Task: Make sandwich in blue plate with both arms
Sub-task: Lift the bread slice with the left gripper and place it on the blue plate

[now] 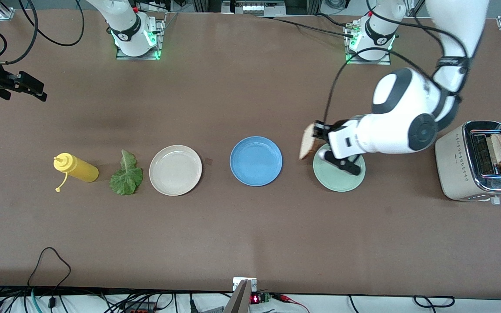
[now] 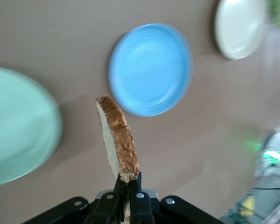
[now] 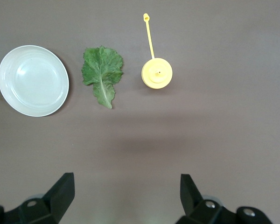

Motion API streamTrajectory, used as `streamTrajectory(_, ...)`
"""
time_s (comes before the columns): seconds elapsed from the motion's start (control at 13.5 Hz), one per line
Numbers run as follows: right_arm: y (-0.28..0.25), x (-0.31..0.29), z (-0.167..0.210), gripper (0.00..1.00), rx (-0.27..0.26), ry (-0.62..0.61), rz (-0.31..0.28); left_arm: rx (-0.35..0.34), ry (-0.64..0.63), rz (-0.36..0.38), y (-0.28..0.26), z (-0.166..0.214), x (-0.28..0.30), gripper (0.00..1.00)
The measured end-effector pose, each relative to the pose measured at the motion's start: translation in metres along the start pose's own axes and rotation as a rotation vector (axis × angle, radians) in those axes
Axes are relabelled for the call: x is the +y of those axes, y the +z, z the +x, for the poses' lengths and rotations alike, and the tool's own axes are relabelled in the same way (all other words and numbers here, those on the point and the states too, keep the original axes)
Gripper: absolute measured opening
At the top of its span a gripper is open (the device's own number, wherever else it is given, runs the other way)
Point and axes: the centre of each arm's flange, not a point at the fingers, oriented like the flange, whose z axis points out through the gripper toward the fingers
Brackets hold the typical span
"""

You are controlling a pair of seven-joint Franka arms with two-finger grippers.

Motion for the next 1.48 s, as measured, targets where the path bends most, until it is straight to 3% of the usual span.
streamTrajectory(0.22,0.000,0.001,0.000,1.00,0.000,0.001,0.000,0.043,-0.080,-0.245,0.048,0.029,0.008,0.06)
streamTrajectory(0.37,0.000,0.001,0.000,1.00,0.000,0.002,0.000,0.050,-0.095,-0.318,0.089,0.040,0.020,0.06)
streamTrajectory(0.66,0.000,0.002,0.000,1.00,0.000,0.004,0.000,0.092,0.001,-0.353,0.148,0.049,0.019,0.06)
streamTrajectory(1.03,0.003,0.007,0.005,1.00,0.016,0.014,-0.001,0.140,0.083,-0.399,0.171,0.053,-0.025,0.06)
streamTrajectory(1.26,0.009,0.004,0.009,1.00,0.015,0.009,-0.003,0.133,0.097,-0.407,0.185,0.053,-0.044,0.06)
streamTrajectory(1.4,0.014,-0.001,0.012,1.00,0.005,0.000,-0.004,0.121,0.103,-0.417,0.203,0.053,-0.055,0.10)
streamTrajectory(1.48,0.016,-0.004,0.015,1.00,0.000,-0.005,-0.006,0.121,0.105,-0.417,0.206,0.054,-0.059,0.17)
